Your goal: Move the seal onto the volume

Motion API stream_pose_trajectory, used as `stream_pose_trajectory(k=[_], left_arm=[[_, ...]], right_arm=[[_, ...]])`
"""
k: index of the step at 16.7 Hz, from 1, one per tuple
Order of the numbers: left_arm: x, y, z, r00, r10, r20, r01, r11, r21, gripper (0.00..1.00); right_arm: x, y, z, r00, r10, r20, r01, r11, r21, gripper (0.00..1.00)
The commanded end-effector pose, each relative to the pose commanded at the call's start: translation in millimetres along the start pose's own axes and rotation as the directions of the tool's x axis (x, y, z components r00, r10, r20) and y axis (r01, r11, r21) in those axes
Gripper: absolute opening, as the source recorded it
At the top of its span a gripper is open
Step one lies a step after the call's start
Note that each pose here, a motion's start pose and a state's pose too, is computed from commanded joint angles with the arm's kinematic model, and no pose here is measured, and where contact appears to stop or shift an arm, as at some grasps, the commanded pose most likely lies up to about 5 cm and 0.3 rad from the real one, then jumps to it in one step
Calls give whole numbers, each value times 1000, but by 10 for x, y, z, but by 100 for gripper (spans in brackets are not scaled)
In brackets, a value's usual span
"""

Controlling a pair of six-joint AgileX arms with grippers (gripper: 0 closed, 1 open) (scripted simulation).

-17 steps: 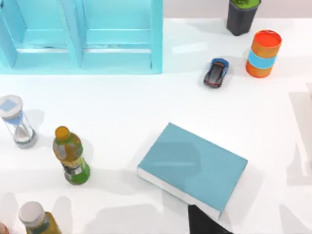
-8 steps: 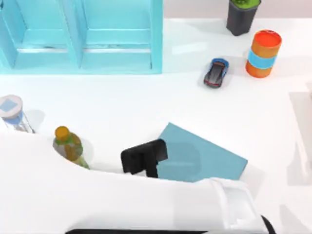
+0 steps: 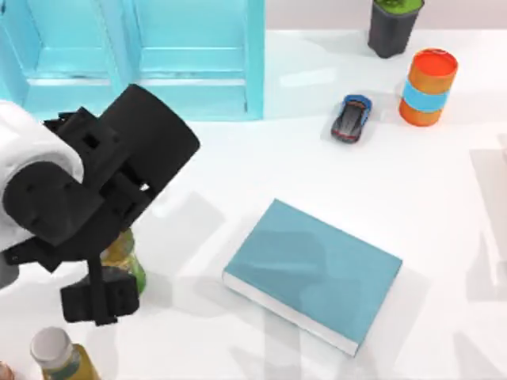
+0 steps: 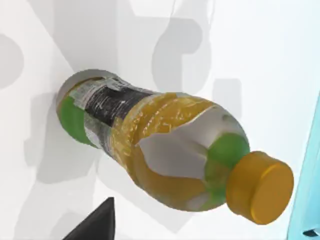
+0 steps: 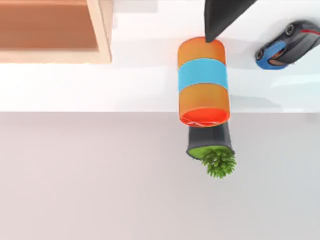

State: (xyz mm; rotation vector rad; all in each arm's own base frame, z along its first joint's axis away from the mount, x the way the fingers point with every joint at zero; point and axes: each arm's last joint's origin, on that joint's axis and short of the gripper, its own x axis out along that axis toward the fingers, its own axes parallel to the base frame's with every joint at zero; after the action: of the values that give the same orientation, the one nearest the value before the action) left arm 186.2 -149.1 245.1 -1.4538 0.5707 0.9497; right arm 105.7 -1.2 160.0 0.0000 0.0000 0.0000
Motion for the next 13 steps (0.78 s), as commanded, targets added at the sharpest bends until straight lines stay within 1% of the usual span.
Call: stream_pose_trajectory(k=[1, 3, 4, 5, 6, 7, 9, 11, 13], left_arm=[[13, -53, 196, 999, -14, -42, 16, 998, 59, 100], [31, -83, 563, 991, -76, -115, 97, 976, 193, 100], [38, -63, 727, 982, -120, -143, 155, 951, 268, 100], [45, -24, 875, 971, -171, -166, 219, 913, 345, 100], [53, 31, 1007, 957, -226, -183, 284, 861, 422, 100], [64, 97, 1123, 939, -284, -194, 344, 795, 500, 100], [112, 262, 1299, 896, -394, -205, 426, 631, 648, 100], [191, 442, 1415, 844, -494, -207, 451, 448, 772, 100], [284, 607, 1481, 785, -583, -208, 430, 272, 861, 100]], right_arm=[[0, 0, 0, 1000, 0, 0, 0, 1000, 0, 100], [0, 0, 0, 1000, 0, 0, 0, 1000, 0, 100], [0, 0, 0, 1000, 0, 0, 0, 1000, 0, 100], [0, 0, 0, 1000, 0, 0, 0, 1000, 0, 100], [0, 0, 0, 1000, 0, 0, 0, 1000, 0, 100], [0, 0, 0, 1000, 0, 0, 0, 1000, 0, 100], [0, 0, 0, 1000, 0, 0, 0, 1000, 0, 100], [0, 0, 0, 1000, 0, 0, 0, 1000, 0, 100], [0, 0, 0, 1000, 0, 0, 0, 1000, 0, 100]])
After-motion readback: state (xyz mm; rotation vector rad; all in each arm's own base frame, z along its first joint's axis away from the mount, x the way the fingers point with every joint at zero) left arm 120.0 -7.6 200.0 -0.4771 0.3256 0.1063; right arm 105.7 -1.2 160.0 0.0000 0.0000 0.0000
